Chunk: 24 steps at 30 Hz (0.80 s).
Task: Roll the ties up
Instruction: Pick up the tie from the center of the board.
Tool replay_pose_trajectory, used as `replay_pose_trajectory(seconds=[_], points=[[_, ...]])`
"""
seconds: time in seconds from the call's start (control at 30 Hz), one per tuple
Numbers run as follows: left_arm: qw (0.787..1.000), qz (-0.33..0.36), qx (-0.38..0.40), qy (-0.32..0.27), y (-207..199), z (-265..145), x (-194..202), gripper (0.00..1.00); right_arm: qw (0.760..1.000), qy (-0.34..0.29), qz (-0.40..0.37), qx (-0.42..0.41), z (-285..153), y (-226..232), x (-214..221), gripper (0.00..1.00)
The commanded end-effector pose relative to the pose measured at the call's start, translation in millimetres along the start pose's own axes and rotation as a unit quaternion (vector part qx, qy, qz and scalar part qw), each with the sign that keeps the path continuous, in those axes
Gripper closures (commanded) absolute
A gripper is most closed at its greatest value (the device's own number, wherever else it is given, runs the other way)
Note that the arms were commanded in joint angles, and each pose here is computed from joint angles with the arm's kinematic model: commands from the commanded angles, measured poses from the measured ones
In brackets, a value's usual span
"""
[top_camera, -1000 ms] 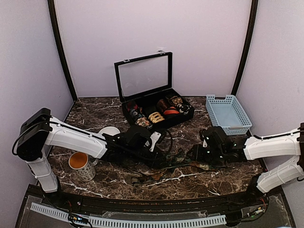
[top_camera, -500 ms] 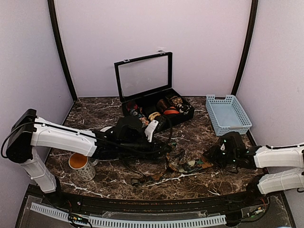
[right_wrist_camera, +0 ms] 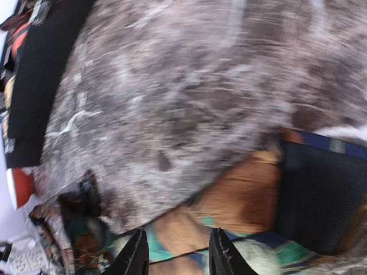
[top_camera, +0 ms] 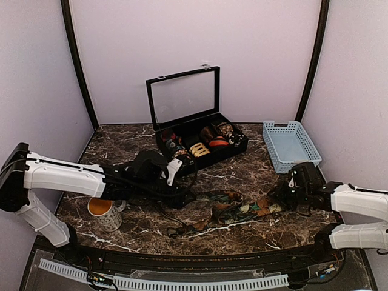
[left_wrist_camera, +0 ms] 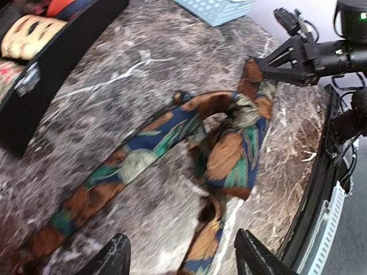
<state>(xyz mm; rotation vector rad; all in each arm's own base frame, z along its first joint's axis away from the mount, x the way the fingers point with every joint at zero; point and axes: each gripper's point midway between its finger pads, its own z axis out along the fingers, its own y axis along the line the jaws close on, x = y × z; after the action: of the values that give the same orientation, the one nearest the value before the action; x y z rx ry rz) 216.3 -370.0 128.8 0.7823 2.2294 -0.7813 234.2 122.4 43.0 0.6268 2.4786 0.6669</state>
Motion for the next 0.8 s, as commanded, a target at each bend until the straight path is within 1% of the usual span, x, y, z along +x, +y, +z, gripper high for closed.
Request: replay_pose_trajectory(seconds=[0.0,0.07,0.1,0.23,0.33,0.47,0.63,0.7,0.77], points=[[0.999,-0.024,-0.041,0.026,37,-16,13,0.36,0.991,0.041,-0.063,-0.110,-2,58,7,0.64],[0.998,-0.012,-0.043,0.039,39,-14,15,0.36,0.988,0.066,-0.067,-0.121,3,64,21,0.65],[0.998,-0.003,-0.031,0.045,34,-12,14,0.36,0.987,0.075,-0.071,-0.126,5,67,27,0.66],[0.995,0.027,0.053,0.079,-3,5,23,0.40,0.984,0.098,-0.083,-0.124,16,69,46,0.67],[0.990,0.060,0.081,0.103,-28,22,34,0.39,0.985,0.107,-0.083,-0.103,27,59,51,0.68],[0.985,0.071,0.085,0.131,-42,51,46,0.37,0.988,0.115,-0.067,-0.072,35,42,55,0.69],[0.979,0.090,0.085,0.161,-51,80,59,0.32,0.991,0.122,-0.034,-0.031,37,11,56,0.70],[0.976,0.100,0.073,0.177,-50,87,66,0.31,0.992,0.120,-0.025,-0.014,35,1,55,0.71],[0.974,0.104,0.047,0.195,-40,91,74,0.32,0.993,0.115,-0.018,0.003,33,-9,52,0.70]])
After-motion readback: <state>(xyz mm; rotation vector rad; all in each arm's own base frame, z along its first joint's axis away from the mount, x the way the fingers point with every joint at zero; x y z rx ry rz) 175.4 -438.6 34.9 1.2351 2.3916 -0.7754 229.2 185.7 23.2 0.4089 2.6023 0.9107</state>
